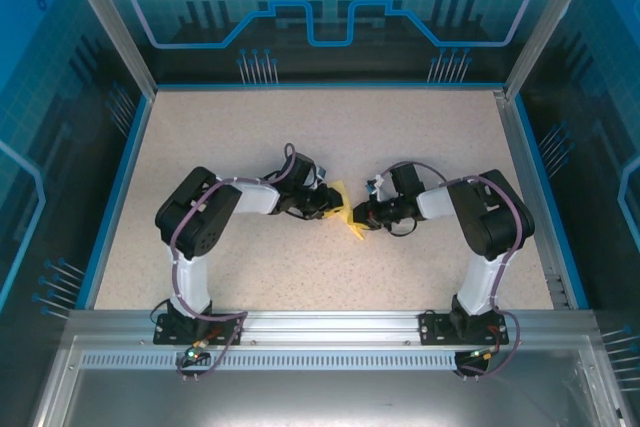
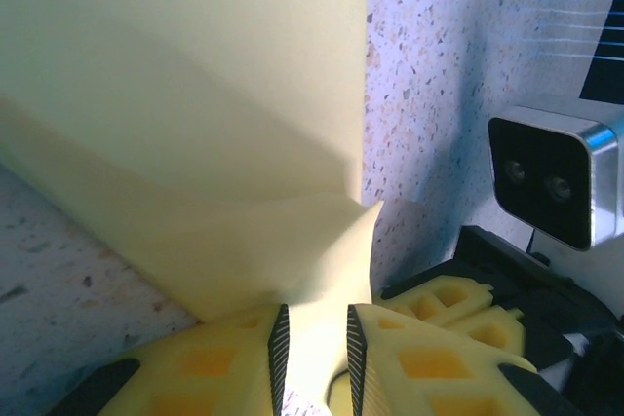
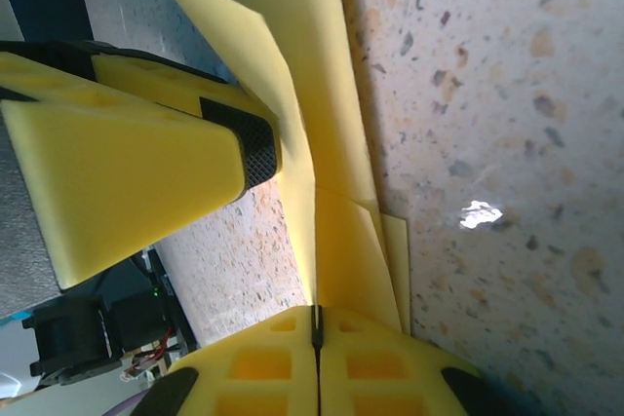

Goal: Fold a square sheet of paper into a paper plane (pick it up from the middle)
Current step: Fold the wing for the fifth time at the center of the table.

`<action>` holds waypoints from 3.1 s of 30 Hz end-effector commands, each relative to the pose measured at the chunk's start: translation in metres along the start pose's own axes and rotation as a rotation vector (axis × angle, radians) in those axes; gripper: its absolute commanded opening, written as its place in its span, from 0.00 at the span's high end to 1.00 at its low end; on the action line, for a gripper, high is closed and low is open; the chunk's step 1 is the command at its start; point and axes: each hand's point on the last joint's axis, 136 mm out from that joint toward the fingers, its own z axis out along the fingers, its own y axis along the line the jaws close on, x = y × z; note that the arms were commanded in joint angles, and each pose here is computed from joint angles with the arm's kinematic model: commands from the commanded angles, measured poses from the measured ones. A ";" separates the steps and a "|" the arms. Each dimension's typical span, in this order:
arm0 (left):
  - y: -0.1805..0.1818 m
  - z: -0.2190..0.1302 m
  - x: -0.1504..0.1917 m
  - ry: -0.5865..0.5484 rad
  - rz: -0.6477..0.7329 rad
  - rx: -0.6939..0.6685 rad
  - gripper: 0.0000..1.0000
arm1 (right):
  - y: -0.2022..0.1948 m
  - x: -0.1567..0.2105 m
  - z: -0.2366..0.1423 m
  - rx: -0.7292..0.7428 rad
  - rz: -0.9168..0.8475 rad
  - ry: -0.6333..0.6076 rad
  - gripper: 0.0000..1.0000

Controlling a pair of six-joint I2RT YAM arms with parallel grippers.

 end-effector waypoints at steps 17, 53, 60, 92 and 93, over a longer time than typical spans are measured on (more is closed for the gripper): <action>0.040 0.008 0.008 0.036 -0.082 -0.163 0.73 | 0.000 0.023 -0.015 0.070 -0.026 0.049 0.86; 0.042 0.007 0.010 0.042 -0.076 -0.175 0.73 | 0.030 0.020 -0.055 0.214 -0.194 -0.085 0.75; 0.043 0.007 0.010 0.045 -0.077 -0.182 0.73 | 0.044 0.011 -0.022 0.181 -0.220 0.000 0.91; 0.049 0.004 0.007 0.027 -0.106 -0.233 0.77 | -0.019 0.030 0.003 0.319 -0.138 0.141 0.99; 0.049 0.004 0.006 0.025 -0.106 -0.235 0.77 | -0.018 0.030 0.003 0.311 -0.140 0.140 0.99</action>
